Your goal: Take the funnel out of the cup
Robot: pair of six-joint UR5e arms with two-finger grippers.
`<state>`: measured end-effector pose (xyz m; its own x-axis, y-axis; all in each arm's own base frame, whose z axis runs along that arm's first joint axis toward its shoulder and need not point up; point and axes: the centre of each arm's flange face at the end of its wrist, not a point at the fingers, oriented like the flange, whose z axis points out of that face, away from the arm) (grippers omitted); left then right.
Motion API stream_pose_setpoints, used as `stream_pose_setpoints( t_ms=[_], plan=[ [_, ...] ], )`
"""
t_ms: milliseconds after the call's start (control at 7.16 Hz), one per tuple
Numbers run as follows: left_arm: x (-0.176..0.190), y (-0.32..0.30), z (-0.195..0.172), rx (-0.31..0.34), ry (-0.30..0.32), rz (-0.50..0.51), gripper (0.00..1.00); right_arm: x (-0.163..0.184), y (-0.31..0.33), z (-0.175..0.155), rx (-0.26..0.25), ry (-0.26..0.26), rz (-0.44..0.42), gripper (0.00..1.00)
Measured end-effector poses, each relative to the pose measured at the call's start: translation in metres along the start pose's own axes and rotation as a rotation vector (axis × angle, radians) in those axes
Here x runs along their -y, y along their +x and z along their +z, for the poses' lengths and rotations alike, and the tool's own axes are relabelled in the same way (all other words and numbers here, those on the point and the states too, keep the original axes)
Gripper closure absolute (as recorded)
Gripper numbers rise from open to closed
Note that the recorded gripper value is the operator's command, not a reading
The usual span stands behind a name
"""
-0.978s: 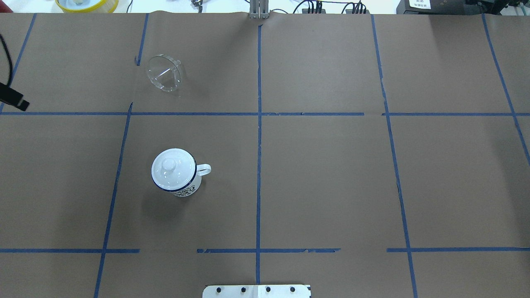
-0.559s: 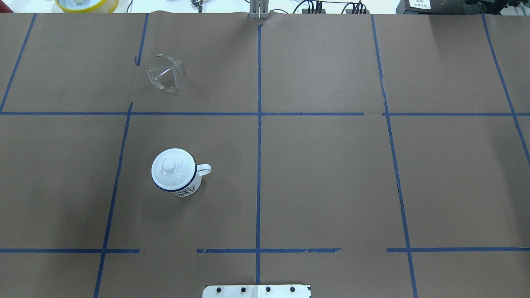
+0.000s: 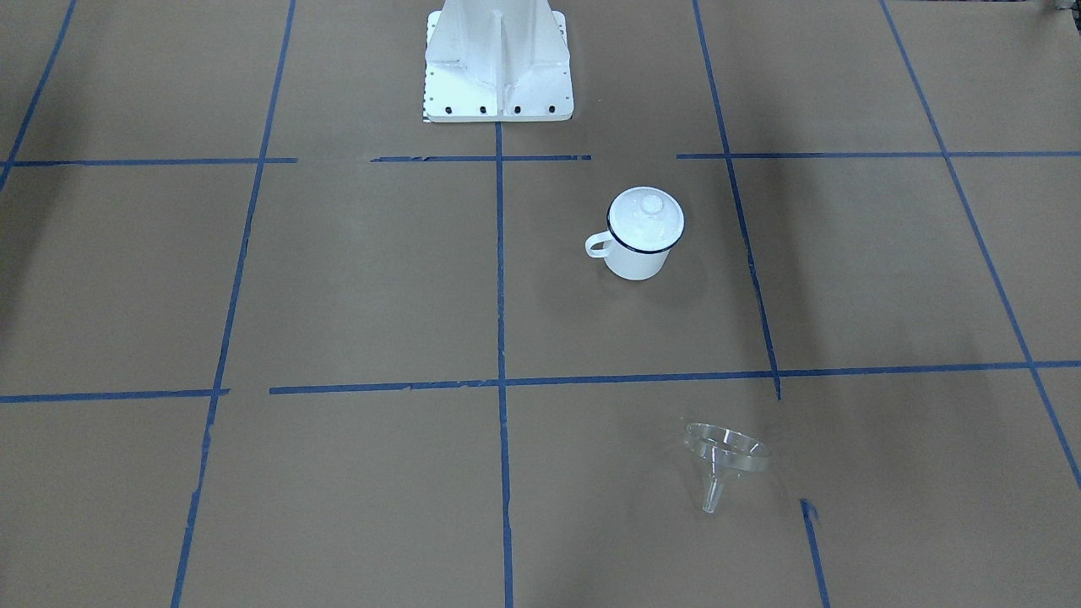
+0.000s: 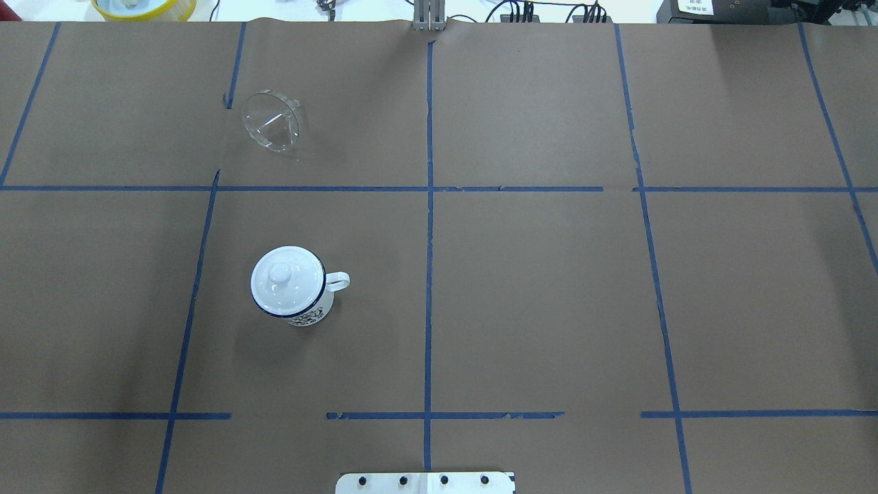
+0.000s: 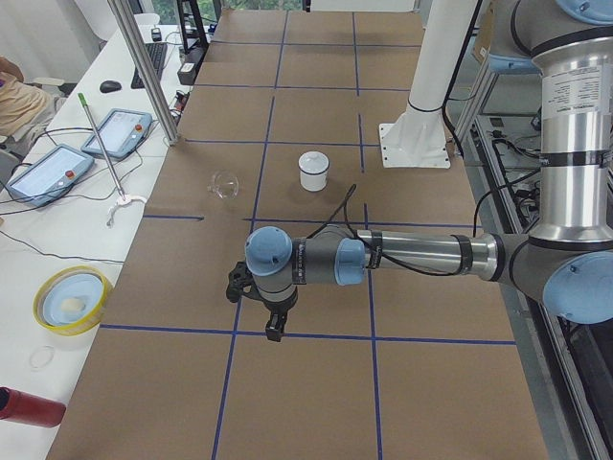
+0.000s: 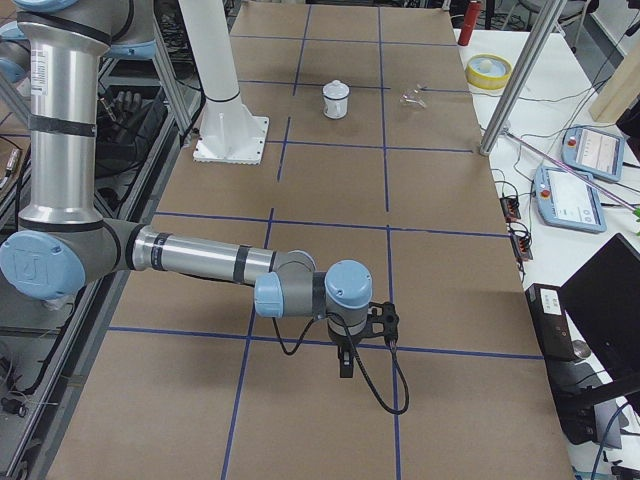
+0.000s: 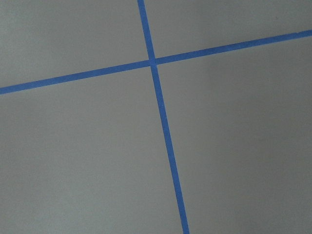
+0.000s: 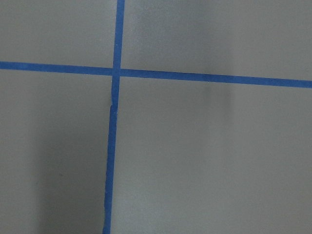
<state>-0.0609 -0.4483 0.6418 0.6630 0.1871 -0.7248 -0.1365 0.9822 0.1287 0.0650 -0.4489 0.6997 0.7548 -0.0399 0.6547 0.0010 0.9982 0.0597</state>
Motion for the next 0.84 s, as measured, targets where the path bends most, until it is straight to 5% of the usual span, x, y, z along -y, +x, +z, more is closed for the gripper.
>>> stream_pose_setpoints(
  t_ms=[838],
  plan=[
    [-0.0042,-0.0053,0.0029,0.008,-0.008,-0.009,0.0,0.0,0.0,0.0,0.0,0.0,0.0,0.0]
  ],
)
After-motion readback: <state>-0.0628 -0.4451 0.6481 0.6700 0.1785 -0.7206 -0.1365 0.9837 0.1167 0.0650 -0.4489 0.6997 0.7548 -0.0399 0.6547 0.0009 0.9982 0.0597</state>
